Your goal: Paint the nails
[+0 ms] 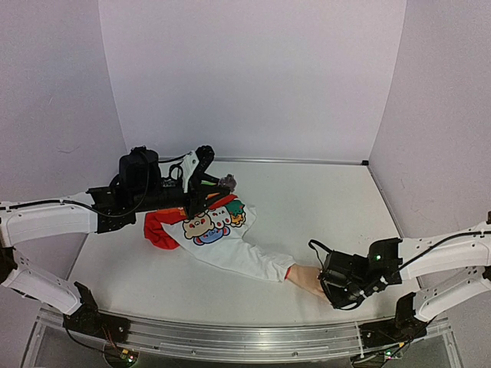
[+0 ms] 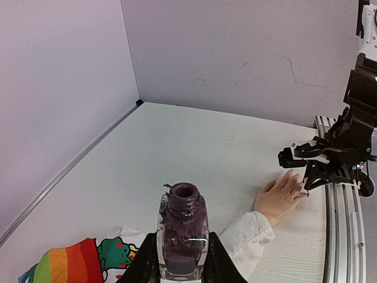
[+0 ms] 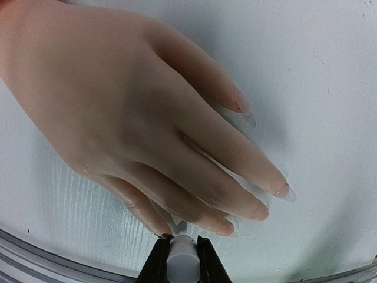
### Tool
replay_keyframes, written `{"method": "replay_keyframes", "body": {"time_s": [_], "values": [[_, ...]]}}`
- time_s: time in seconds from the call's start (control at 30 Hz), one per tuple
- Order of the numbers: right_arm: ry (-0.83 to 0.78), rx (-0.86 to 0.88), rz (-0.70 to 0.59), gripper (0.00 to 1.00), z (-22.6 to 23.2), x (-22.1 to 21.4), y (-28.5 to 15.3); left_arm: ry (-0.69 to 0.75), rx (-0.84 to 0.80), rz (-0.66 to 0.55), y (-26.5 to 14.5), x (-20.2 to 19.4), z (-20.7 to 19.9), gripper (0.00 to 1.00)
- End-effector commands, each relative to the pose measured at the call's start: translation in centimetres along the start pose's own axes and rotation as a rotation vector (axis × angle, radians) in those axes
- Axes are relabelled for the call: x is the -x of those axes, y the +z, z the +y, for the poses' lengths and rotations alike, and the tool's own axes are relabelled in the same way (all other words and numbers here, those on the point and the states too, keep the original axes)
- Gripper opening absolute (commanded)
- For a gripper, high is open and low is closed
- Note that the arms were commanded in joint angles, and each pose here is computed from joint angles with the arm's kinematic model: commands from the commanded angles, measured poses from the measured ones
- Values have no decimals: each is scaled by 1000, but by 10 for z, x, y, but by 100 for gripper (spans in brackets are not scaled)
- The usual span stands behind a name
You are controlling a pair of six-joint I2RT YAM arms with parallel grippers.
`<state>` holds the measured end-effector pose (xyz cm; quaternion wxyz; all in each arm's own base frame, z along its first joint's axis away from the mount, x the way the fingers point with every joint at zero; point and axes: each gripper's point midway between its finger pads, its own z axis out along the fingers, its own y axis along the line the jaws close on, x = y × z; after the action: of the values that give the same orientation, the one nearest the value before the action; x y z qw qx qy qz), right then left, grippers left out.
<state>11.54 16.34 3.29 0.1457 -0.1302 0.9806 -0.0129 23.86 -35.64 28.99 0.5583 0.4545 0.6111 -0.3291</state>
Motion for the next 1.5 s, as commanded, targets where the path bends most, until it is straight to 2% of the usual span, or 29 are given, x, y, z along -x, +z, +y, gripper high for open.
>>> {"method": "replay_keyframes", "body": {"time_s": [0.0, 0.57, 1.47], "values": [[-14, 0, -31, 0, 4, 10, -8, 24, 19, -56, -9, 21, 1, 0], [-58, 71, 1, 0, 19, 6, -7, 27, 17, -58, -8, 22, 1, 0], [18, -10, -22, 0, 1, 6, -3, 25, 21, -59, -11, 22, 1, 0]]}}
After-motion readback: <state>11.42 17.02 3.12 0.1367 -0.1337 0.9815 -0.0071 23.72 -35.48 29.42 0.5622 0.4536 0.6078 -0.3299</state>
